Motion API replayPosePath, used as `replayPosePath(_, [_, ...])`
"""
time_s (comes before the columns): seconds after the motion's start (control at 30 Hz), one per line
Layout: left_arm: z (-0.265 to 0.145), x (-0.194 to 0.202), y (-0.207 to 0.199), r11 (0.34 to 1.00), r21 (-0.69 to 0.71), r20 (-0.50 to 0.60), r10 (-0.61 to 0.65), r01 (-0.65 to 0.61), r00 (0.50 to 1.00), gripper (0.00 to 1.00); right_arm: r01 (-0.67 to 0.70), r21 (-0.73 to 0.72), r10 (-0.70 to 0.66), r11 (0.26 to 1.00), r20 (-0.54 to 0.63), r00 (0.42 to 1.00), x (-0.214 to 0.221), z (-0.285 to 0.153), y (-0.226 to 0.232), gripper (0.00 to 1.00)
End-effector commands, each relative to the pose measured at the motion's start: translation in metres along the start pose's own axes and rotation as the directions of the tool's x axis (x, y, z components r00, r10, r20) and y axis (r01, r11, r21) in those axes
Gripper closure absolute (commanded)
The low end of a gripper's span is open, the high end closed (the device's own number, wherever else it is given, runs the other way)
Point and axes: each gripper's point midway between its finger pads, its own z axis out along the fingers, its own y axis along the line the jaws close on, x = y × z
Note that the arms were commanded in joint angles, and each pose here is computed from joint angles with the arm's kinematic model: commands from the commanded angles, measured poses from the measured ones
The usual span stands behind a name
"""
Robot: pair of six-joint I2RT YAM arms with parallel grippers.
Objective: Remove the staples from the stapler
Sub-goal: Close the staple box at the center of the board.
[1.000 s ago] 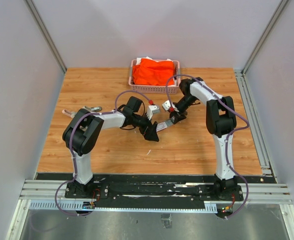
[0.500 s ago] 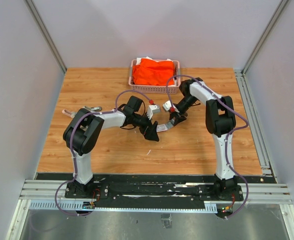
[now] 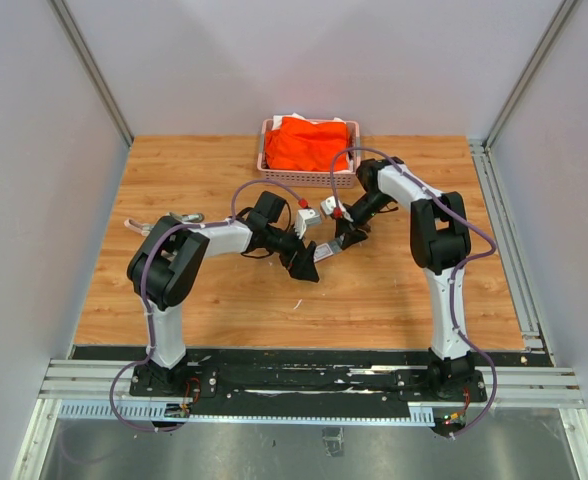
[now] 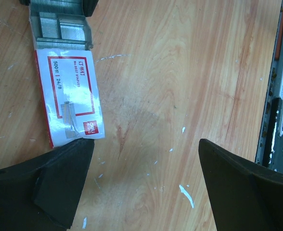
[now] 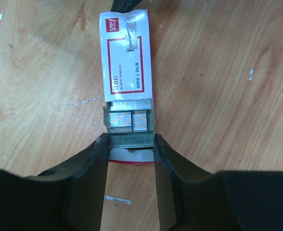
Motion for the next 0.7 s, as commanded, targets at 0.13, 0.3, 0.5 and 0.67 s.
replayPosePath(0.13, [0.009, 0.051, 0.017, 0.994, -0.070, -0.128, -0.097, 0.089, 0.987, 0.02, -0.015, 0.009, 0.015, 1.000, 0.027, 1.000, -0.014, 0.005, -0.001, 0.59])
replayPosePath(0.3, [0.010, 0.053, 0.018, 0.994, -0.071, -0.137, -0.098, 0.089, 0.986, 0.02, -0.026, 0.048, 0.027, 0.999, -0.017, 1.000, -0.009, -0.001, -0.008, 0.31])
replayPosePath(0.5, [0.010, 0.053, 0.018, 0.994, -0.069, -0.136, -0.097, 0.089, 0.986, 0.02, -0.002, 0.092, 0.003, 0.996, -0.010, 1.000, -0.013, -0.018, -0.008, 0.28])
replayPosePath(0.67, [0.011, 0.051, 0.018, 0.994, -0.063, -0.131, -0.095, 0.088, 0.987, 0.02, -0.021, 0.084, 0.021, 0.996, 0.005, 1.000, -0.009, -0.011, -0.004, 0.27])
